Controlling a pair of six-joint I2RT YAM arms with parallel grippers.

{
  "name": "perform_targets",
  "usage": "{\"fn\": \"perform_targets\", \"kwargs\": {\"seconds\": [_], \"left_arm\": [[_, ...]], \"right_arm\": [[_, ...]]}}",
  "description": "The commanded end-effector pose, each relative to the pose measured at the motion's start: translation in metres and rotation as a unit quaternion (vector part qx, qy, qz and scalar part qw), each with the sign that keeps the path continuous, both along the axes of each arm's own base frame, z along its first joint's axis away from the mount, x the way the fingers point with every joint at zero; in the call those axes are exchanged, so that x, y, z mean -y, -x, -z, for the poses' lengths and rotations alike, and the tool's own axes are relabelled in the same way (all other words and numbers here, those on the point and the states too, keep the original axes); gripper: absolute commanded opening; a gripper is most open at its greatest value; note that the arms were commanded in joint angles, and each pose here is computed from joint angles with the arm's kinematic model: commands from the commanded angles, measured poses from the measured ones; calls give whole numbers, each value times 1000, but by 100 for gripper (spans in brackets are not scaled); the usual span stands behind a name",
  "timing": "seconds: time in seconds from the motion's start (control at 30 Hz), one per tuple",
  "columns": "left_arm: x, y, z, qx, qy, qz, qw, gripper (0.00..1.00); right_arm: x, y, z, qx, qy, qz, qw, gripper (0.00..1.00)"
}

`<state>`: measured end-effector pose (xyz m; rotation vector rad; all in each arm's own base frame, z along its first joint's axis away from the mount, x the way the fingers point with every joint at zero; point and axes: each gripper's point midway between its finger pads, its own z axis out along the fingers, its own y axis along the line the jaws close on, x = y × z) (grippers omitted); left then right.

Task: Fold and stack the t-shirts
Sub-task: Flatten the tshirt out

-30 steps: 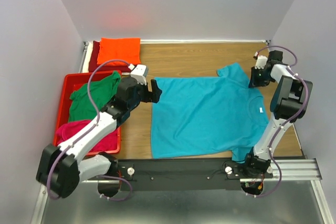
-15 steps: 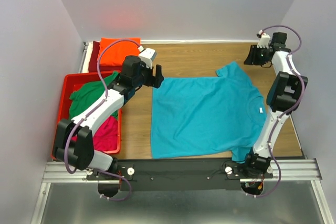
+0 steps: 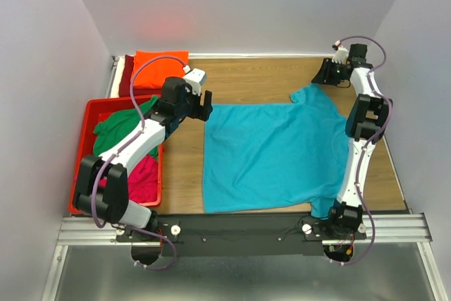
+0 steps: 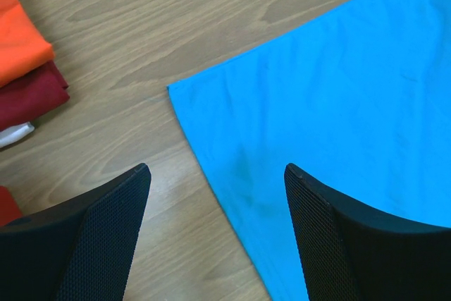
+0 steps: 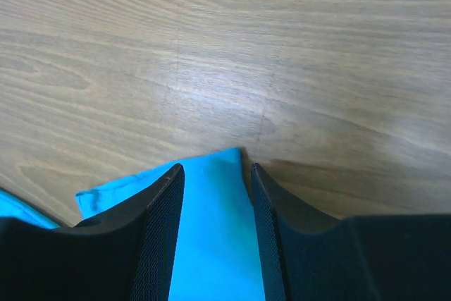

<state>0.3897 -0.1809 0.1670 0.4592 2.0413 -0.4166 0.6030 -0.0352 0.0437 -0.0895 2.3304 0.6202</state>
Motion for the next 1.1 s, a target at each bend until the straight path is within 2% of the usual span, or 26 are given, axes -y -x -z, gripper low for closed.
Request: {"fn": "perform_targets", "kwargs": {"seconds": [0.0, 0.2, 0.37, 0.5, 0.53, 0.6, 0.63, 0.83, 0.93, 1.07], "left_arm": [[-5, -5, 5, -2, -11, -3, 1000, 84], [-4, -6, 7, -7, -9, 2, 1000, 83], [-3, -6, 11, -13, -6, 4, 1000, 83], [1, -8, 22, -38, 16, 9, 999, 83], [0, -11, 30, -57, 29, 6, 998, 83], [-2, -14, 48, -91, 43, 5, 995, 83], [-2, -16, 50, -106, 60, 6, 993, 83], [-3, -32, 70, -146, 63, -7, 987, 83], [-10, -42, 96, -176, 37, -35, 983, 78], [-12, -64, 105, -186, 24, -59, 980, 68]], "right_arm": [[-2, 0, 26, -31, 3, 13, 999, 50], [-7, 4, 37, -43, 7, 7, 999, 49], [-10, 10, 37, -51, 19, 0, 999, 41], [-7, 11, 34, -51, 26, 0, 998, 24], [-7, 11, 34, -51, 27, -1, 998, 16], [-9, 11, 31, -48, 24, -4, 999, 8], [-9, 10, 31, -47, 23, -6, 999, 0], [-8, 0, -3, -8, 31, -10, 999, 0], [-10, -2, -17, 7, 27, -14, 1000, 0], [-17, 5, -19, 6, 10, -29, 1000, 0]]}}
